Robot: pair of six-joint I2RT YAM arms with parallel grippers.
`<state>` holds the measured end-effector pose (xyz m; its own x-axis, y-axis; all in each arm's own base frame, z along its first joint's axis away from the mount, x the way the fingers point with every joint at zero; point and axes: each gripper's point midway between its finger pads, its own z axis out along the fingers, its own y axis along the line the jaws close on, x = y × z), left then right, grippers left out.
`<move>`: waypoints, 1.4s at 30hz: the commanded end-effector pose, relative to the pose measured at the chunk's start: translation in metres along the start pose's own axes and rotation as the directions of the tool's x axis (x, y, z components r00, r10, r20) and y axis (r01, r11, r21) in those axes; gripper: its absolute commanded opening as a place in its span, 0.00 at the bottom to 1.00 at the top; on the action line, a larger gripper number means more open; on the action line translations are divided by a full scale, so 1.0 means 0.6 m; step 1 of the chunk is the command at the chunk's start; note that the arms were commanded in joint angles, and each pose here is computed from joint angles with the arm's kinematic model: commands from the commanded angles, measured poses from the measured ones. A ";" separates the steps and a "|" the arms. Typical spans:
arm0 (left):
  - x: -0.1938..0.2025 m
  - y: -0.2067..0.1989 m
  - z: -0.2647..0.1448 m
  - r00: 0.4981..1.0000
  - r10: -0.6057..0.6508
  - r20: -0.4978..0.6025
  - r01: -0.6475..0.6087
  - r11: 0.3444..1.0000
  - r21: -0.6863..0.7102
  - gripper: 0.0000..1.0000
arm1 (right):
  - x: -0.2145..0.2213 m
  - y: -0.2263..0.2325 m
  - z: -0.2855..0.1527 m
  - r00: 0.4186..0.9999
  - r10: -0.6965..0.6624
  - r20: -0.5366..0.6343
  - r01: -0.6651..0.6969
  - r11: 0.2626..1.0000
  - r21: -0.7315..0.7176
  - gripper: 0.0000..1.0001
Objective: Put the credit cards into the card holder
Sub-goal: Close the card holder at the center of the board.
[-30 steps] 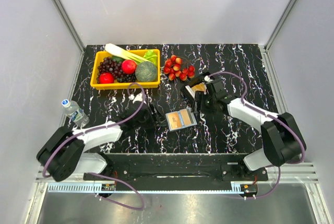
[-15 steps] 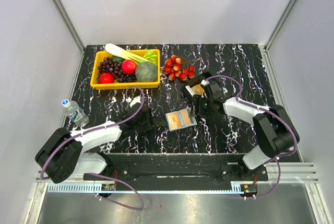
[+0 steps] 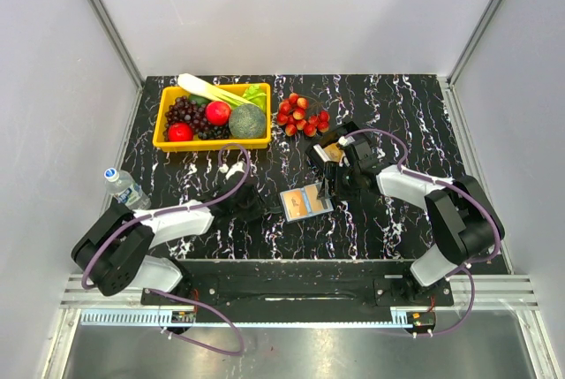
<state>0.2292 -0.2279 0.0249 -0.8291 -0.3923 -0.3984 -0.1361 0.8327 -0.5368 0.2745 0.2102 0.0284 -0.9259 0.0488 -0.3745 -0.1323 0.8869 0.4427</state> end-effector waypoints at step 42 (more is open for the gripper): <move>-0.013 -0.336 0.000 0.983 0.146 -0.112 -0.071 0.861 0.503 0.00 | -0.042 -0.072 -0.108 0.852 0.235 0.467 -0.318 0.942 0.104 0.76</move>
<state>0.2576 -0.3632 0.1108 -0.8986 -0.2318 -0.3724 0.1576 0.6218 -0.7672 0.2700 0.1790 0.0559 -0.7932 0.3605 -0.4909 0.0771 0.8589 0.5062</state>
